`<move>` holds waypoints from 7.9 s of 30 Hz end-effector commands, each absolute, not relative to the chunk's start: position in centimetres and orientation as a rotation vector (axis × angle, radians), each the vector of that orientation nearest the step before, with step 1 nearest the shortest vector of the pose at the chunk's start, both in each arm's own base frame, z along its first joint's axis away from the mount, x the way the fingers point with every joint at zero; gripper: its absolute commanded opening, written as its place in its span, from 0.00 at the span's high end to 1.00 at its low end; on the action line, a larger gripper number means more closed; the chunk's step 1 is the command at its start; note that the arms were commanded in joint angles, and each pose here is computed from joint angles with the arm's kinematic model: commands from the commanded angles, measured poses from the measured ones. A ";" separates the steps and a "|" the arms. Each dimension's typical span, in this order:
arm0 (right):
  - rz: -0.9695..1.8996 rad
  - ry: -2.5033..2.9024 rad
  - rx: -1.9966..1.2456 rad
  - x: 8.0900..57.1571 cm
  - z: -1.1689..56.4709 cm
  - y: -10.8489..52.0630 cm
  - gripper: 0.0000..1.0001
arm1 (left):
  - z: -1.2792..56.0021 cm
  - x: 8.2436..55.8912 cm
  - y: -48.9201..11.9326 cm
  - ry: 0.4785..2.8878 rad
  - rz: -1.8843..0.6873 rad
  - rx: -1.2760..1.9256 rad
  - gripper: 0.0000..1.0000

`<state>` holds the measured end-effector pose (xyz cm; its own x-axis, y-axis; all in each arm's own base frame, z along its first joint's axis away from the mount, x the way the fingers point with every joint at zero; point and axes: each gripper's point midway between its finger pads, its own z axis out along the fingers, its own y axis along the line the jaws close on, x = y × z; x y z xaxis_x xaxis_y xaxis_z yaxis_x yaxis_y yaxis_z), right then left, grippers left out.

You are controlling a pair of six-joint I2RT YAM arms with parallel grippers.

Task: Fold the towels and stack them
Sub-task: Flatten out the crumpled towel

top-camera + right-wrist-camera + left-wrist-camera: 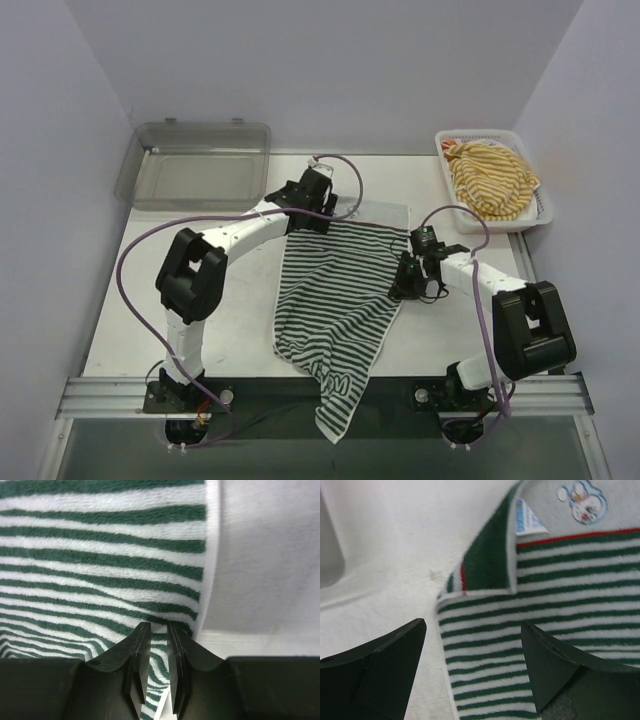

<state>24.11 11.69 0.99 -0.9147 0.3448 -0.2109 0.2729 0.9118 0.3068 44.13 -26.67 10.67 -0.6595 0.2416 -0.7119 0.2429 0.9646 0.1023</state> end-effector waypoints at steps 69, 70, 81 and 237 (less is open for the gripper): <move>0.294 2.823 0.256 22.8 5.2 12.9 0.73 | 10.9 29.2 -24.2 2.444 -0.161 0.230 0.12; 0.281 2.829 0.263 22.7 4.9 12.8 0.73 | 10.2 28.4 -24.4 2.472 -0.201 0.219 0.12; 0.119 2.869 0.393 26.6 1.5 10.2 0.73 | 3.5 31.3 -23.8 2.546 -0.100 0.197 0.19; -0.020 2.731 0.156 29.6 5.0 10.7 0.63 | 12.9 36.8 -25.5 2.447 -0.399 0.069 0.46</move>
